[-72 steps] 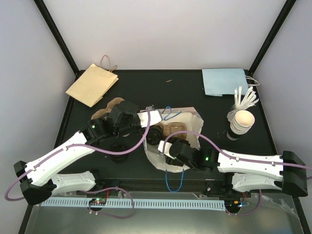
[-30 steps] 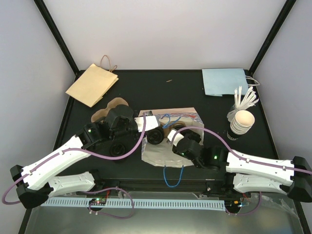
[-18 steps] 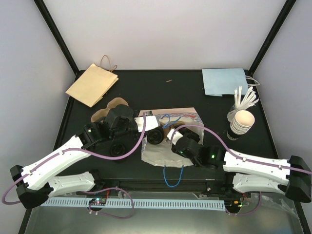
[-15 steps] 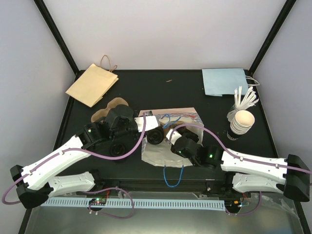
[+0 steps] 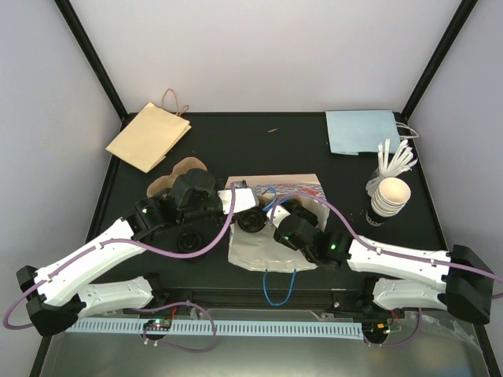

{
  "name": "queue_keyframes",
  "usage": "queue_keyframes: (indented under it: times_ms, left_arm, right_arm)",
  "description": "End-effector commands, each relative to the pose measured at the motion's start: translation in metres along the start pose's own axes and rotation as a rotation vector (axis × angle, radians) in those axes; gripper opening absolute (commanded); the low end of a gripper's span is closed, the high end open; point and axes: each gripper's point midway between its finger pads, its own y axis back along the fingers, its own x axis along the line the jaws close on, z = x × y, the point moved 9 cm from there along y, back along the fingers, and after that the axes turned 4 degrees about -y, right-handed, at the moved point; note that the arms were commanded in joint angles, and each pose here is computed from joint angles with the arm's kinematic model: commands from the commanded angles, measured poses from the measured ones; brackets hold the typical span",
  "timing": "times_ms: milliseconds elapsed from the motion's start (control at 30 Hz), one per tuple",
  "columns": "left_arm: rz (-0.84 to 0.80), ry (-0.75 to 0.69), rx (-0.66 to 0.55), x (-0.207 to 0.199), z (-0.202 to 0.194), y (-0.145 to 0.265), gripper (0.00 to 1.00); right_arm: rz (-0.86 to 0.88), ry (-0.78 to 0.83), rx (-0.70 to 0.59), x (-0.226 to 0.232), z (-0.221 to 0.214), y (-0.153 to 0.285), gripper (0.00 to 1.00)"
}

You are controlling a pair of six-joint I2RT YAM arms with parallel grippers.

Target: Pack the takeout coffee

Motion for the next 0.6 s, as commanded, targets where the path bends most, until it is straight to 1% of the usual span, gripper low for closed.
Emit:
queue_keyframes:
  times_ms: [0, 300, 567]
  left_arm:
    - [-0.031, -0.016, -0.06, -0.001, 0.01, 0.006, 0.02]
    - [-0.036, 0.005, -0.045, -0.001, 0.01, 0.005, 0.02]
    - [-0.05, 0.031, -0.012, 0.003, 0.014, 0.0, 0.02]
  right_arm:
    - [-0.008, -0.023, -0.029, 0.0, 0.003, -0.007, 0.7]
    - [-0.028, -0.002, -0.007, -0.001, -0.008, -0.018, 0.69]
    - [-0.026, -0.01, -0.015, -0.007, -0.005, -0.02, 0.69]
